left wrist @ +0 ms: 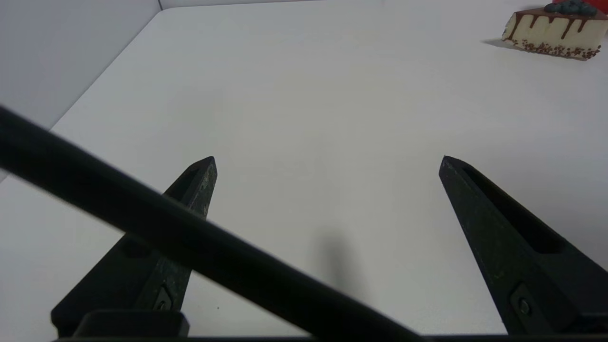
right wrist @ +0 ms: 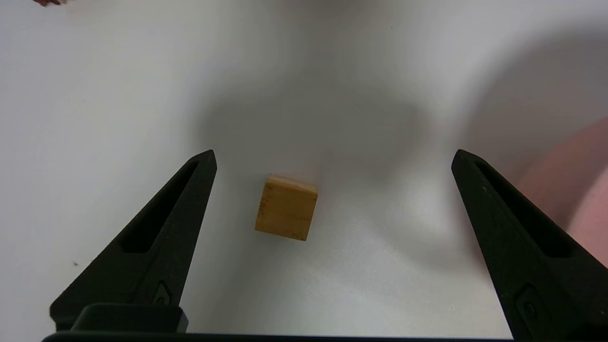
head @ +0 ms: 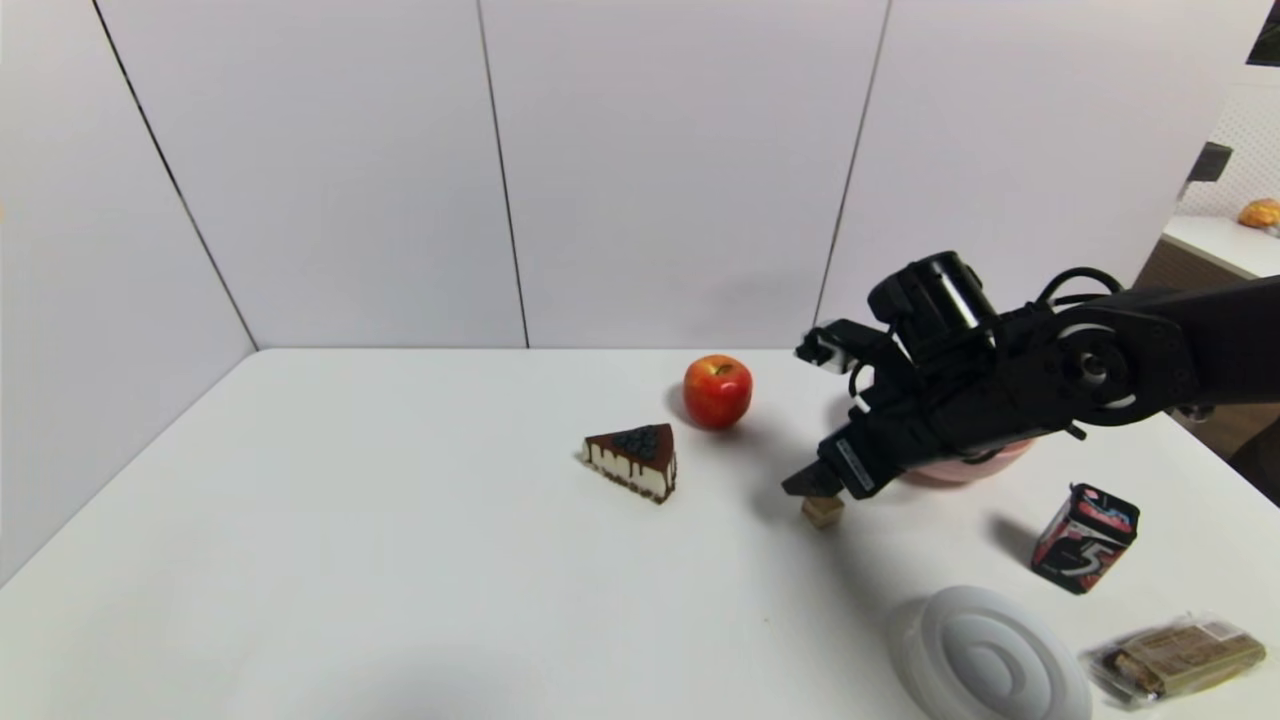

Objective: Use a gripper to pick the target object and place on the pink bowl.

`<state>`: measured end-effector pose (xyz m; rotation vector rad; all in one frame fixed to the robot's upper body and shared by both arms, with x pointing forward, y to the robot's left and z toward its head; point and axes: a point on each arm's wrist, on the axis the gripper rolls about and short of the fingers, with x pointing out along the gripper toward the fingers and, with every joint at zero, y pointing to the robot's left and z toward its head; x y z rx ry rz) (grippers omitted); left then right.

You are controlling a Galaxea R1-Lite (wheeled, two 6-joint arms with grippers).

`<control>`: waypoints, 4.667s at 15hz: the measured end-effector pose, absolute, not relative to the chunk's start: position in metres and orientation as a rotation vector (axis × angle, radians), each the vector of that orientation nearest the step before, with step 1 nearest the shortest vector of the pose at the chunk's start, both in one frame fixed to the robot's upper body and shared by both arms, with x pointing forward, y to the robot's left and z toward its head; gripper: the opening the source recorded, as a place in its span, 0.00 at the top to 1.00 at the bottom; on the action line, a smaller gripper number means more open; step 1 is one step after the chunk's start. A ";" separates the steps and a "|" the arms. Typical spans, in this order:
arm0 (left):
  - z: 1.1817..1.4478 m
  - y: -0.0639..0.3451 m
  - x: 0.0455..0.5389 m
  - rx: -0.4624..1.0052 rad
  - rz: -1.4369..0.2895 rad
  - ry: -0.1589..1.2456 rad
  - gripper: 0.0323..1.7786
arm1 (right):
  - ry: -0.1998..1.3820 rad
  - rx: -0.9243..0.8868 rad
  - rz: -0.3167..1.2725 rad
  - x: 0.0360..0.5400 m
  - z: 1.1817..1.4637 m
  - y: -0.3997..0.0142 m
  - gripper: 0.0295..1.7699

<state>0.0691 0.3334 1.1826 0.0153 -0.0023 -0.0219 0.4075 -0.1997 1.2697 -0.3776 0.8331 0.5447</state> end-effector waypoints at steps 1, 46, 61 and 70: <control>1.183 0.333 0.069 0.015 -0.022 -0.002 0.05 | 0.843 -0.380 0.545 0.408 1.267 -0.199 0.03; 1.183 0.333 0.069 0.015 -0.022 -0.002 0.05 | 0.662 -0.283 0.251 0.401 1.397 -0.288 0.78; 1.183 0.333 0.069 0.015 -0.022 -0.002 0.05 | 0.982 -0.265 0.233 0.441 1.315 -0.312 0.59; 1.183 0.333 0.069 0.015 -0.022 -0.002 0.05 | 0.775 -0.255 0.209 0.411 1.366 -0.314 0.21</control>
